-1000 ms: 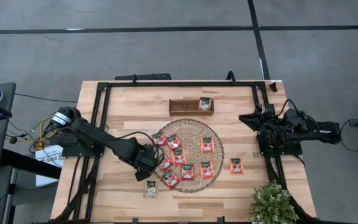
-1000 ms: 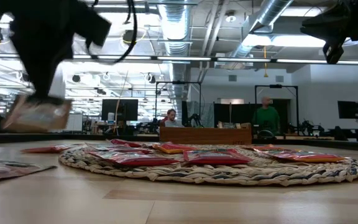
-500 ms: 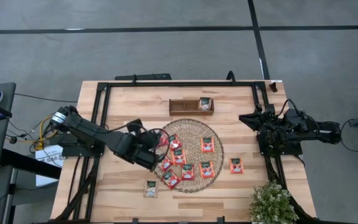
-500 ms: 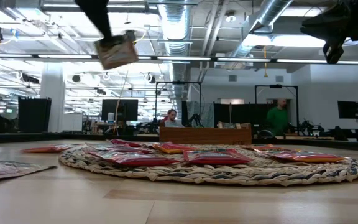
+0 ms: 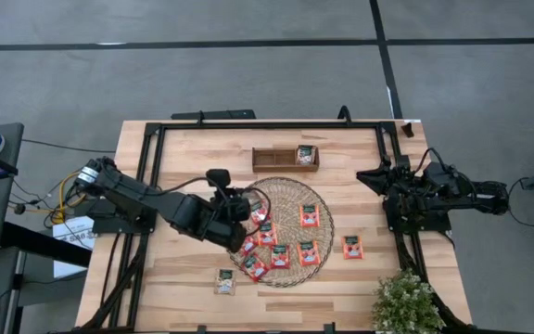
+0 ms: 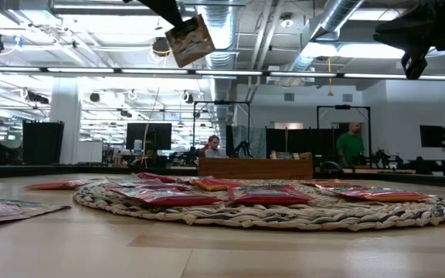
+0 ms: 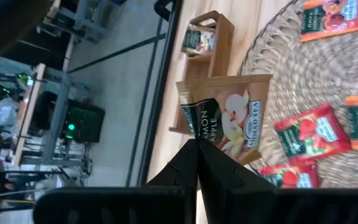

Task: Pick & Place Tea
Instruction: Put the top brown tea bag into the right slot of the wooden organizer

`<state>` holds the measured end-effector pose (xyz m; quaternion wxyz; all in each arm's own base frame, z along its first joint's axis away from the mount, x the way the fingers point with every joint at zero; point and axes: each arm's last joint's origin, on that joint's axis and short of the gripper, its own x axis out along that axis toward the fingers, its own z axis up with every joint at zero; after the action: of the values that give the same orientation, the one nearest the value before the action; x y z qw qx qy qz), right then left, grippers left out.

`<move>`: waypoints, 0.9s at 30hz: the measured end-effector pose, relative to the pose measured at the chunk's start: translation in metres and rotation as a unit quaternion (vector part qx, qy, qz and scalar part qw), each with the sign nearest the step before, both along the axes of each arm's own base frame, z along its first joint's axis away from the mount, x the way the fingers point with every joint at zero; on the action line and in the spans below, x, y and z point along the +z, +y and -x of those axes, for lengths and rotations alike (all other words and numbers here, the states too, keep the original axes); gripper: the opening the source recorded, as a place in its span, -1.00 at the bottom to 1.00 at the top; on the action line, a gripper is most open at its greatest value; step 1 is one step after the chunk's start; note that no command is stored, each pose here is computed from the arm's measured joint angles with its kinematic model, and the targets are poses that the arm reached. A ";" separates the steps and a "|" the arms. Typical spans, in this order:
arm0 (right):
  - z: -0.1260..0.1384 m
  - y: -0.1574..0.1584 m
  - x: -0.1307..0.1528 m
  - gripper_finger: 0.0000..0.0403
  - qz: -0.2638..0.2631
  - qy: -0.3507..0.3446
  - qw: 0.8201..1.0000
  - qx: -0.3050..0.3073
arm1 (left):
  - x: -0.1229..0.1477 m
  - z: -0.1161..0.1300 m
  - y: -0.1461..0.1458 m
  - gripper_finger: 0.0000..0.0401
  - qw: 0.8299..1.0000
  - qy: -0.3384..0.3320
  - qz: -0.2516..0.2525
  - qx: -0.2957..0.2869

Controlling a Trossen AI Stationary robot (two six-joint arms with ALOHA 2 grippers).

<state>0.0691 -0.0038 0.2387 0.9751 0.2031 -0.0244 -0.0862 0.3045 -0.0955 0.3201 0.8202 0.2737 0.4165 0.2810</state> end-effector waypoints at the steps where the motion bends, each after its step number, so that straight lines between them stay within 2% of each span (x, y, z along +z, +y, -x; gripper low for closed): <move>1: 0.000 0.000 0.000 -0.74 0.000 0.000 1.000 0.000 | 0.000 -0.001 0.001 -1.00 1.000 0.000 -0.002 -0.002; 12: 0.000 0.000 0.000 -0.74 0.000 0.000 1.000 0.001 | 0.006 -0.018 0.020 -1.00 1.000 -0.004 -0.024 -0.016; 18: 0.000 0.000 0.000 -0.74 -0.001 0.000 1.000 0.001 | 0.017 -0.042 0.062 -1.00 0.999 -0.026 -0.040 -0.022; 21: 0.000 0.000 0.000 -0.74 -0.001 0.000 1.000 0.001 | 0.019 -0.055 0.085 -1.00 0.997 -0.021 -0.072 -0.027; 27: 0.000 0.000 0.000 -0.74 -0.001 0.003 1.000 -0.001 | 0.004 -0.082 0.125 -1.00 0.993 0.004 -0.111 -0.042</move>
<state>0.0691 -0.0039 0.2382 0.9749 0.2034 -0.0214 -0.0875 0.3868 0.0292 0.3245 0.7940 0.3816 0.3742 0.2897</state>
